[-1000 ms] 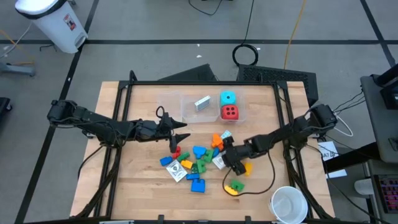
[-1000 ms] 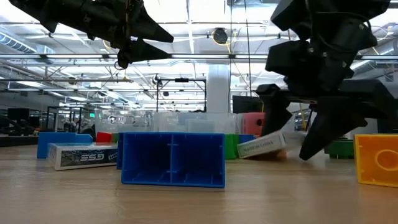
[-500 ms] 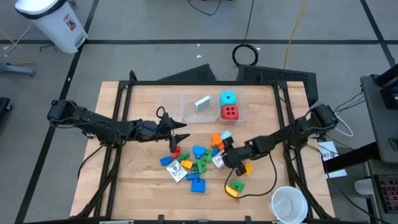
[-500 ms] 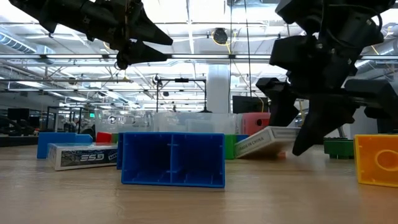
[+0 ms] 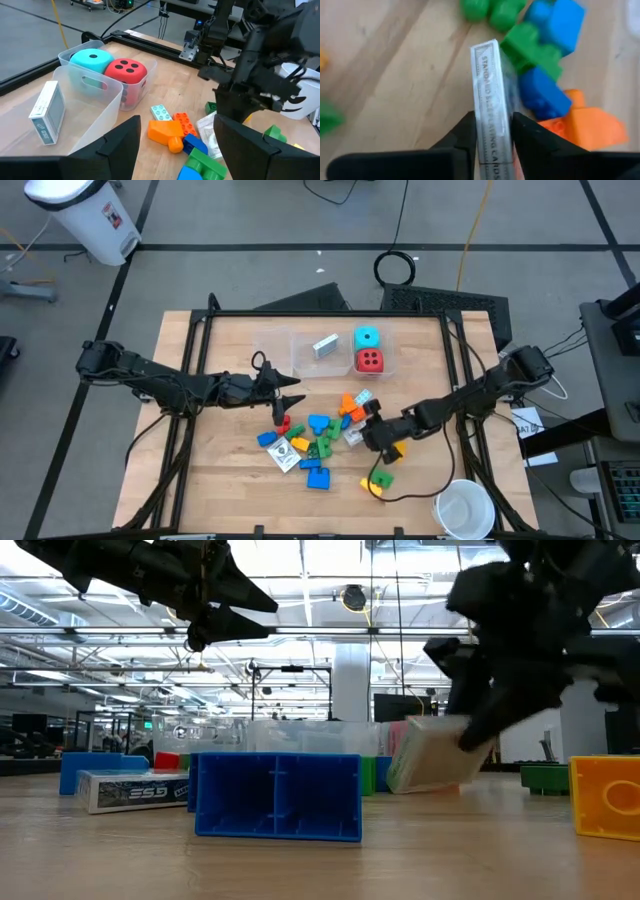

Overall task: Pick & Place Toys
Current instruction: Put the brown deck of cards into the middle transparent bin

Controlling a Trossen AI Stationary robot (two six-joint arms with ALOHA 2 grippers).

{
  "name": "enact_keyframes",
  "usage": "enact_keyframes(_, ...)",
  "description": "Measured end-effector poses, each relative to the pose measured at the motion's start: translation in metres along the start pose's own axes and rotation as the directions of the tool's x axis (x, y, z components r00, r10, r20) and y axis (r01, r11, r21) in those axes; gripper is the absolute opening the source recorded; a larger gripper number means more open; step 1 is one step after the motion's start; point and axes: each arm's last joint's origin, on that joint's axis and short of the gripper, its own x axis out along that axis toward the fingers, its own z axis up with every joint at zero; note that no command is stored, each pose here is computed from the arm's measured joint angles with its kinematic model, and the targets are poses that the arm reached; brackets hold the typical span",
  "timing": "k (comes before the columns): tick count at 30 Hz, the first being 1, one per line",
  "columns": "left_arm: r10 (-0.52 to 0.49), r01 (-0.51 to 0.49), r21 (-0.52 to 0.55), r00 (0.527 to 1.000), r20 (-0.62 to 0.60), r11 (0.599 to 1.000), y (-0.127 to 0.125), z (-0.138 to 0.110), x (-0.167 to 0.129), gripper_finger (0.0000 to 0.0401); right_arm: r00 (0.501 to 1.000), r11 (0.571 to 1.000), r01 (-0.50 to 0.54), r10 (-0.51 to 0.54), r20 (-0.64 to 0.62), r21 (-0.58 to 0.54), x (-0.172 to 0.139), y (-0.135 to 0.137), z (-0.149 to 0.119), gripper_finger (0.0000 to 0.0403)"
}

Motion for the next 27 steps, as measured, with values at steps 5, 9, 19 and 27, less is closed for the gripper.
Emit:
enact_keyframes(5,0.000,0.000,-0.008,1.000,0.000,1.000,0.000,0.000,0.000,0.0257,0.997,0.997,0.013,-0.018,0.068,0.077,-0.012,-0.004,0.007,0.0040)
enact_keyframes(9,0.005,-0.006,-0.050,1.000,-0.016,0.999,0.000,-0.003,0.002,0.0257,0.988,0.991,0.021,-0.042,0.152,0.134,-0.023,-0.009,0.016,0.0028)
enact_keyframes(19,-0.172,0.168,0.082,0.984,0.053,0.982,-0.012,-0.016,0.028,0.0257,0.916,0.945,0.068,-0.186,0.355,0.321,-0.049,-0.047,0.033,0.0028)
enact_keyframes(27,-0.246,0.229,0.283,0.969,0.025,0.931,-0.027,-0.033,0.057,0.0257,0.888,0.912,0.095,-0.260,0.380,0.400,-0.050,-0.074,0.031,0.0028)
